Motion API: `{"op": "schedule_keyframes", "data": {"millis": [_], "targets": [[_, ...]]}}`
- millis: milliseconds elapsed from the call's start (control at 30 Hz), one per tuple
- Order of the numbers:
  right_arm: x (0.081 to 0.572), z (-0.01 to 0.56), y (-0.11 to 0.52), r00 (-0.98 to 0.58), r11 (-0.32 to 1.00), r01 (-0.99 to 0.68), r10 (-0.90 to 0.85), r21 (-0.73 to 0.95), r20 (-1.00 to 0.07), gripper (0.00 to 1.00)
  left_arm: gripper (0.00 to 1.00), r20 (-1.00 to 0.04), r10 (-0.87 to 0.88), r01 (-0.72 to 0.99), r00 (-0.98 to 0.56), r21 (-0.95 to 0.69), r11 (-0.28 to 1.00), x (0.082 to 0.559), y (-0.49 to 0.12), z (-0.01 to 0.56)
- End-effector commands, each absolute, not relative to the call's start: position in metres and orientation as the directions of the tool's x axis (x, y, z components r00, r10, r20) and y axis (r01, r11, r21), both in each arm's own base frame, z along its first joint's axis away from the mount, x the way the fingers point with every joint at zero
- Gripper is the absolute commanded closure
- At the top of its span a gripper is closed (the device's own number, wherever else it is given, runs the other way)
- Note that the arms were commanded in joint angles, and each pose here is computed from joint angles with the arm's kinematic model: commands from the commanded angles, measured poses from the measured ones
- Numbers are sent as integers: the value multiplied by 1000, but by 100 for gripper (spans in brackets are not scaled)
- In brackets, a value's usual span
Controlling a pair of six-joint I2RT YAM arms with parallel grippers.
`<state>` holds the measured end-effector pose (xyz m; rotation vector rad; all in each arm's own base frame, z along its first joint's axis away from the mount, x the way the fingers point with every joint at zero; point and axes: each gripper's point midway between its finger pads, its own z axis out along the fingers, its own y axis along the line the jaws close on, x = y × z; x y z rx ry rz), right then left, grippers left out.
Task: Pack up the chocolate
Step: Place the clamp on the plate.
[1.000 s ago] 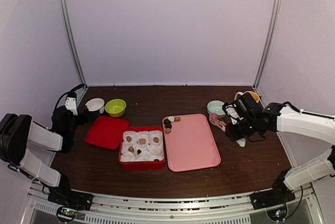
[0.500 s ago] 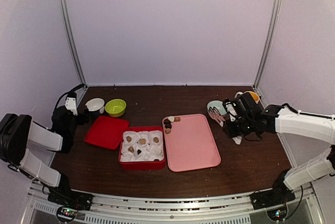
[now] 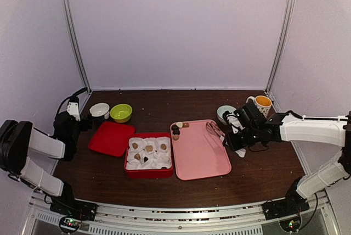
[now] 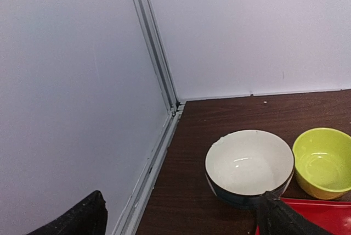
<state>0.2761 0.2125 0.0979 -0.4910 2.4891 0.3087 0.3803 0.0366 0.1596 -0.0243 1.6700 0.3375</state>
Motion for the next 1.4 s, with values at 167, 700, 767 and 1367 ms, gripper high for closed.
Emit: {"op": "schedule_keyframes", "data": {"millis": [167,700,767,1367], "targets": [[283,92,230,-746,893,-436,-289,112,-600,68,2,-974,-89,-293,-211,-24,956,358,46,205],[283,81,221,-759,905,-423,-328,43,-562,68,17,-652,-264,-281,-711,-82,956,338,19,115],[285,80,219,-760,909,-417,-334,24,-558,68,17,-613,-247,-272,-751,-54,961,339,19,104],[287,72,220,-759,916,-401,-352,-33,-548,66,53,-326,-209,-210,-922,-31,977,347,2,26]]}}
